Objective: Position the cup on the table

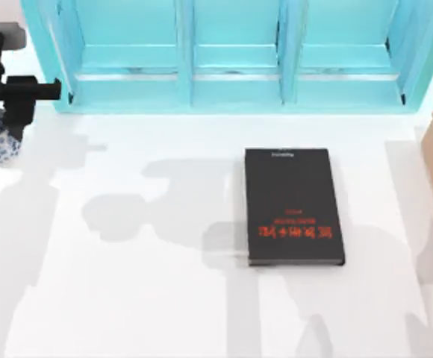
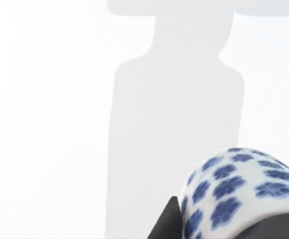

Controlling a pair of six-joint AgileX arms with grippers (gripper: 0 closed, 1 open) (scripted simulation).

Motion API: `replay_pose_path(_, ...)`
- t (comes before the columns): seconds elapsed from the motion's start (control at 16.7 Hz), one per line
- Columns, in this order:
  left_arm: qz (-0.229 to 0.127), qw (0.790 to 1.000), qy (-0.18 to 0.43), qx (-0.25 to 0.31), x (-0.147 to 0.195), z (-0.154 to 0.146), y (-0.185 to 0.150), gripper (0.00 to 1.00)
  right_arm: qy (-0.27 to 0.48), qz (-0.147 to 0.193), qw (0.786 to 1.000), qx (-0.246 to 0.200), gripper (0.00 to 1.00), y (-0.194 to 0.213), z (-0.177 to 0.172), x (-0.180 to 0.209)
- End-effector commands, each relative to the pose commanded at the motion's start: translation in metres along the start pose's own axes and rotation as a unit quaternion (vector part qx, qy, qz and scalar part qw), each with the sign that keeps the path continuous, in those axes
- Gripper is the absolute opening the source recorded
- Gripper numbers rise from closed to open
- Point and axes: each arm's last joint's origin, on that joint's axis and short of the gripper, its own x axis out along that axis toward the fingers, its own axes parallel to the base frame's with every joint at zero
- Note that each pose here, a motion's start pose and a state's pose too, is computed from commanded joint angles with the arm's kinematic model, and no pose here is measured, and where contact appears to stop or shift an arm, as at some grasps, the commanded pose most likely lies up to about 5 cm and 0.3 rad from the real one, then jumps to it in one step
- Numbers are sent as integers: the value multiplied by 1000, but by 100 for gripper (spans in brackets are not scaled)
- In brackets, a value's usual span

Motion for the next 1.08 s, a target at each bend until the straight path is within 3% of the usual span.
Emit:
replay_pose_path(0.18,-3,1000,-7,7,-5,-40,36,0,0,0,1000,0,100,0,0,0)
replay_pose_path(0.36,-4,1000,-20,17,-9,-65,48,0,0,0,1000,0,100,0,0,0)
replay_pose_path(0.78,-3,1000,-19,22,-7,-69,49,0,0,0,1000,0,100,0,0,0)
replay_pose_path(1.08,-3,999,-29,20,28,-67,50,0,0,0,1000,0,100,0,0,0)
